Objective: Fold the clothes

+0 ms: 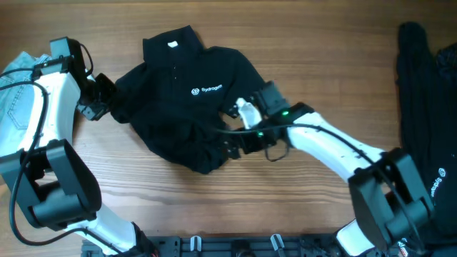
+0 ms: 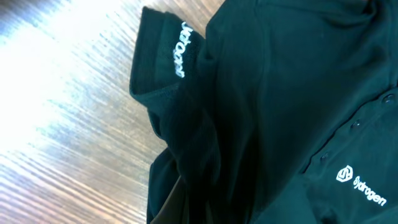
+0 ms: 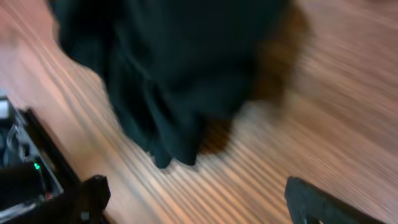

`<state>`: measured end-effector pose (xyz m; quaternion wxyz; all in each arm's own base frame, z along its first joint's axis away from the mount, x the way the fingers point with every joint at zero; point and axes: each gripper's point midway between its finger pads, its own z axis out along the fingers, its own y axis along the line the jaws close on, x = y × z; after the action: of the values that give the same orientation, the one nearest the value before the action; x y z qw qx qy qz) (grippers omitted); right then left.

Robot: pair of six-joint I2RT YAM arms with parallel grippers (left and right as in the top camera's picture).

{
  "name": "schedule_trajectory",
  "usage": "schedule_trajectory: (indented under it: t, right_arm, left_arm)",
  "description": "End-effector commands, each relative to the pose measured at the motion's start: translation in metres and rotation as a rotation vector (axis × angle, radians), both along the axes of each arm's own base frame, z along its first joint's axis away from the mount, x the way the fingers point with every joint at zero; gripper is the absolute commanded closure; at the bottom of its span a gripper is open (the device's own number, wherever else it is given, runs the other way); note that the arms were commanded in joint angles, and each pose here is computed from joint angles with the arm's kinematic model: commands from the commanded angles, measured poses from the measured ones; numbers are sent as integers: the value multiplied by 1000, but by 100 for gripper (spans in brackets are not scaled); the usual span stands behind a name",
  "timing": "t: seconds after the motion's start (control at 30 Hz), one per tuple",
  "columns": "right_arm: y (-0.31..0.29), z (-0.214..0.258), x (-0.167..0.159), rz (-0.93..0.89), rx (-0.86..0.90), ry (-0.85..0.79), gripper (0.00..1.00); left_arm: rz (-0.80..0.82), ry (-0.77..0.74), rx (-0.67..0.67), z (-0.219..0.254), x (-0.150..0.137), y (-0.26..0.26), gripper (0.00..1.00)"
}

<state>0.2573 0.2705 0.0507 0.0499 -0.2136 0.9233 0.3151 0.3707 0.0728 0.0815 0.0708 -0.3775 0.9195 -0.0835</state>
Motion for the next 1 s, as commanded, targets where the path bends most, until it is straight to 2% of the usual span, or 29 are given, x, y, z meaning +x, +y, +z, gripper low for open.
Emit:
schedule_trajectory:
  t: [0.0,0.07,0.1,0.17,0.2,0.27,0.37,0.43,0.47,0.5,0.53,0.57,0.7,0.8,0.87,0.9,0.93,0.97]
  right_arm:
    - [37,-13,-8,-43,29,63,11]
    - [54,-30,-17,-47,27,103,18]
    - [61,-36,-22,-27,33,112,32]
    - [61,-36,-18,-50,34,105,73]
    - [48,-35,-2,-102,2,69,96]
    - [-4,-28,40,-233,-140,-26,96]
    - [-131,41,130,-440,-376,-218,96]
    - [-201,97,165,-571,-435,-282,95]
    - [-227,115,169,-625,-461,-283,87]
    - [-253,123,162,-672,-487,-239,73]
    - [-267,119,150,-690,-512,-180,68]
    - [-280,110,130,-699,-545,-84,65]
    - [-286,85,84,-673,-594,111,55]
    - [-251,70,67,-594,-478,207,50]
    - [-221,57,63,-496,-395,207,49]
    - [-210,49,62,-466,-386,198,46]
    - [-188,31,62,-404,-379,154,35]
    - [-176,19,63,-374,-373,127,33]
  left_arm:
    - [-12,-20,-6,7,1,-3,96]
    - [-17,-16,-6,7,0,-3,96]
    - [-17,-17,-6,7,0,-3,96]
    - [-17,-17,-6,7,0,-3,96]
    - [-17,-17,-7,7,0,-3,96]
    - [-24,-26,-40,8,1,-9,96]
    - [-49,-40,-82,10,5,-23,96]
    - [-75,-41,-90,10,6,-34,96]
    - [-88,-38,-94,10,6,-39,96]
    - [-104,-32,-106,11,5,-47,96]
    - [-118,-27,-116,11,4,-53,96]
    - [-133,-18,-121,10,2,-60,96]
    - [-205,-7,-122,10,0,-87,96]
    - [-219,0,-94,9,0,-89,96]
    - [-217,1,-85,9,0,-87,96]
    - [-217,1,-86,9,0,-87,96]
    - [-217,1,-86,9,0,-87,96]
    - [-217,1,-86,9,0,-87,96]
